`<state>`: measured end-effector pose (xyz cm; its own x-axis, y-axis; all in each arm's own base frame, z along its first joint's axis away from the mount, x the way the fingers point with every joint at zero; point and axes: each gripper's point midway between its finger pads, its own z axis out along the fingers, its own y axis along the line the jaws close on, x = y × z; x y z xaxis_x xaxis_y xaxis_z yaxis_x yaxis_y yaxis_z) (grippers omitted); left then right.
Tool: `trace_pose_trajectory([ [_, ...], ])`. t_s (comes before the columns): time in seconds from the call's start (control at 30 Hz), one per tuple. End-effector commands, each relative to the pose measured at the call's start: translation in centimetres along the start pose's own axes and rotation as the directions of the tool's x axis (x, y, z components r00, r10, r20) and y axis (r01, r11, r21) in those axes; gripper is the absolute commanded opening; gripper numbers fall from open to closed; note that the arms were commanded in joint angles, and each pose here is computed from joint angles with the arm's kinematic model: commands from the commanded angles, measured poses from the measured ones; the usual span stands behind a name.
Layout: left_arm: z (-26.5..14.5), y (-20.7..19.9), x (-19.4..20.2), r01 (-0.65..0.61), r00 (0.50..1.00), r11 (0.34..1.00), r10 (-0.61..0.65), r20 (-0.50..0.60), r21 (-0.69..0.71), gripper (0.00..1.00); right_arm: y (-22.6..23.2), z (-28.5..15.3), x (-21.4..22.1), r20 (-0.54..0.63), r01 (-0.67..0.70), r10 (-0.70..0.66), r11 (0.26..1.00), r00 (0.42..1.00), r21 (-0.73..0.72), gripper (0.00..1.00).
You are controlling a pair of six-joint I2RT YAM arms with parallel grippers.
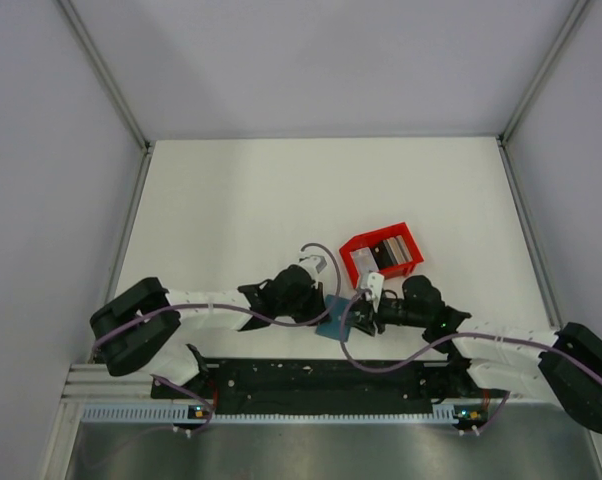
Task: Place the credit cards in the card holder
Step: Close the card holder at the center of the board.
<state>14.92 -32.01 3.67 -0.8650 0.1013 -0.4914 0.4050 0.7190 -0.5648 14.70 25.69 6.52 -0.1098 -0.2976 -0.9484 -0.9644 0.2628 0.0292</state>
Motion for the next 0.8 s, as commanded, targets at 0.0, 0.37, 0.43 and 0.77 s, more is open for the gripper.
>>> trace_pose_trajectory([
  [0.0,0.6,-0.1,0.0,0.032,0.999,0.999,-0.032,0.03,0.017,0.01,-0.7,-0.1,-2.6,0.037,-0.094,0.093,0.995,0.995,0.037,0.43],
  [0.37,-1.5,-2.4,-2.7,-0.04,0.992,0.998,0.033,0.12,0.053,0.03,-6.0,-5.1,-3.5,0.253,-0.651,0.621,0.575,0.742,0.495,0.41],
  [0.43,-2.1,-2.6,-3.5,-0.068,0.988,0.997,0.063,0.144,0.037,0.04,-5.9,-5.7,-2.7,0.26,-0.676,0.659,0.518,0.706,0.524,0.35],
  [0.77,-2.2,-0.1,-3.2,-0.138,0.982,0.987,0.147,0.121,-0.085,0.04,-2.8,-4.9,1.4,0.231,-0.806,0.846,0.322,0.48,0.497,0.2],
])
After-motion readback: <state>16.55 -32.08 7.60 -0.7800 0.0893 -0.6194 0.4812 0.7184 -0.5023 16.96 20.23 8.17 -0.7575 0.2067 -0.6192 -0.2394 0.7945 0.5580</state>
